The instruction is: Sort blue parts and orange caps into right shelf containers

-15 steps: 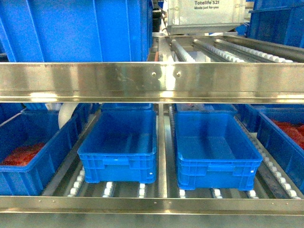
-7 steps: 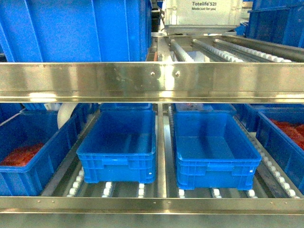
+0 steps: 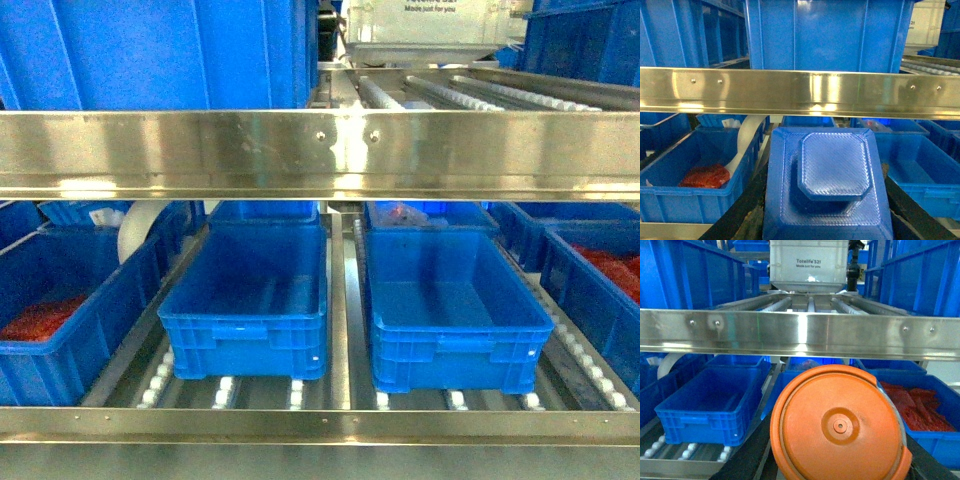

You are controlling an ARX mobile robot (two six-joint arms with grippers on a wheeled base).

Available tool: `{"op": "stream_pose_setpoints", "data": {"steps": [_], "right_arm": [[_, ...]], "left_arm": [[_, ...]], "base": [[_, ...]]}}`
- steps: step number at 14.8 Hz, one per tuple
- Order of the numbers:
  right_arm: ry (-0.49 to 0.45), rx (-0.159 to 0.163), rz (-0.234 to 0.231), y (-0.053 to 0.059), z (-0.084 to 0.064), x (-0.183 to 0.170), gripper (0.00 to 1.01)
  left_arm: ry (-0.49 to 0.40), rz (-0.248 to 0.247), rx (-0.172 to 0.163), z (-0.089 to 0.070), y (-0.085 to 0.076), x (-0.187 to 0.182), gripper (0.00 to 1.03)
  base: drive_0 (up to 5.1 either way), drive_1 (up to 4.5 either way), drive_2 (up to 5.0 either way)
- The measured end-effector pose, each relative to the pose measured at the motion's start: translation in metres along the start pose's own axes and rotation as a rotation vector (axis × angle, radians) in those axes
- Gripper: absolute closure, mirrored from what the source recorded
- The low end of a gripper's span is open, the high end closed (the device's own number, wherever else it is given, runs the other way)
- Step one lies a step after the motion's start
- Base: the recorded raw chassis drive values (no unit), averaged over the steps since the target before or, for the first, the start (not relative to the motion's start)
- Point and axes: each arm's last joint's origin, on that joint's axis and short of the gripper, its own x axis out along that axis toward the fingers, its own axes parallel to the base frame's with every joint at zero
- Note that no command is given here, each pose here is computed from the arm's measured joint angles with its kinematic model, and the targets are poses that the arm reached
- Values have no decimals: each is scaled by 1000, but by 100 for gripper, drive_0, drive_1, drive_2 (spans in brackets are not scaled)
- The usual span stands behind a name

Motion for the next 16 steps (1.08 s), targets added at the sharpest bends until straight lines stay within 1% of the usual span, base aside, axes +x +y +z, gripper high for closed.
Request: {"op": "stream_pose_setpoints", "data": {"steps": [16], "right_arm": [[4,0,-3,0,0,0,57]], "left_arm": [[5,-1,0,0,0,0,59]], "base": [[0,0,0]]}}
